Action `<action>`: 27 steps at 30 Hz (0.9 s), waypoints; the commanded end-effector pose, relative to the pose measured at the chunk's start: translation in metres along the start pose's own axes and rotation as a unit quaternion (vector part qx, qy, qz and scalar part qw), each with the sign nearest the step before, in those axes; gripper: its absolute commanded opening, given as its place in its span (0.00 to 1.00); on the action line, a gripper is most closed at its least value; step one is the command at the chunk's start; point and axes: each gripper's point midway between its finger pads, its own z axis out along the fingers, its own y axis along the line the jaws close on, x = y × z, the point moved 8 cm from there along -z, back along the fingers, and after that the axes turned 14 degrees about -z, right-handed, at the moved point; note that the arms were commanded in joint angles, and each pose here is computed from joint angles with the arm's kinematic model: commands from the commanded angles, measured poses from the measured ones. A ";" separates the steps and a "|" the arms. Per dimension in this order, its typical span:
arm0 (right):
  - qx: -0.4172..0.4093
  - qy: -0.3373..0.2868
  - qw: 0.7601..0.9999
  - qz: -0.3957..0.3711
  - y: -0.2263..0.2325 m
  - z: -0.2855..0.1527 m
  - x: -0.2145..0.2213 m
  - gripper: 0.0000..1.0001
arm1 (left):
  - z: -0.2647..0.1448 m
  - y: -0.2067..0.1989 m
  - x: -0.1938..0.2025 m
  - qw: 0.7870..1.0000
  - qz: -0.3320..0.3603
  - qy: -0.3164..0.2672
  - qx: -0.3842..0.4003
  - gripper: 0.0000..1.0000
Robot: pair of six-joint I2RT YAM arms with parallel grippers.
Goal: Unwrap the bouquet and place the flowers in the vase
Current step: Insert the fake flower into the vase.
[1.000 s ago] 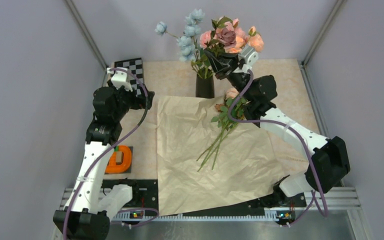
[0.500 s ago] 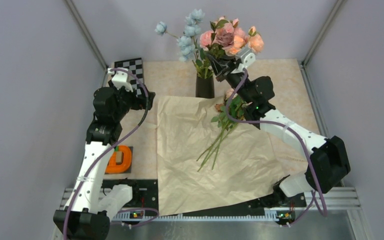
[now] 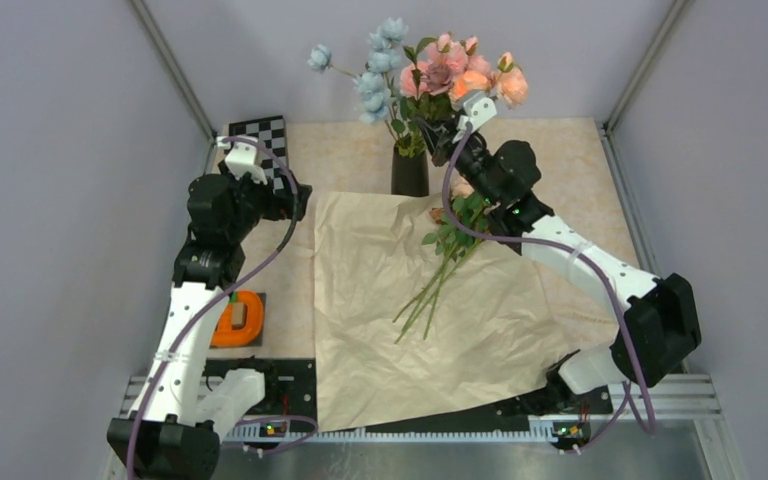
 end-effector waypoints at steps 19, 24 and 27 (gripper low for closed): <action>-0.026 0.040 0.999 -0.023 -0.003 0.031 0.008 0.00 | 0.000 -0.004 -0.003 1.000 -0.005 -0.015 0.021 0.99; -0.034 0.059 0.997 -0.030 -0.001 0.039 0.017 0.00 | 0.000 -0.004 -0.003 1.000 -0.005 -0.014 0.021 0.99; -0.032 0.064 0.997 -0.035 -0.003 0.042 0.014 0.00 | -0.001 -0.004 -0.003 1.000 -0.005 -0.015 0.021 0.99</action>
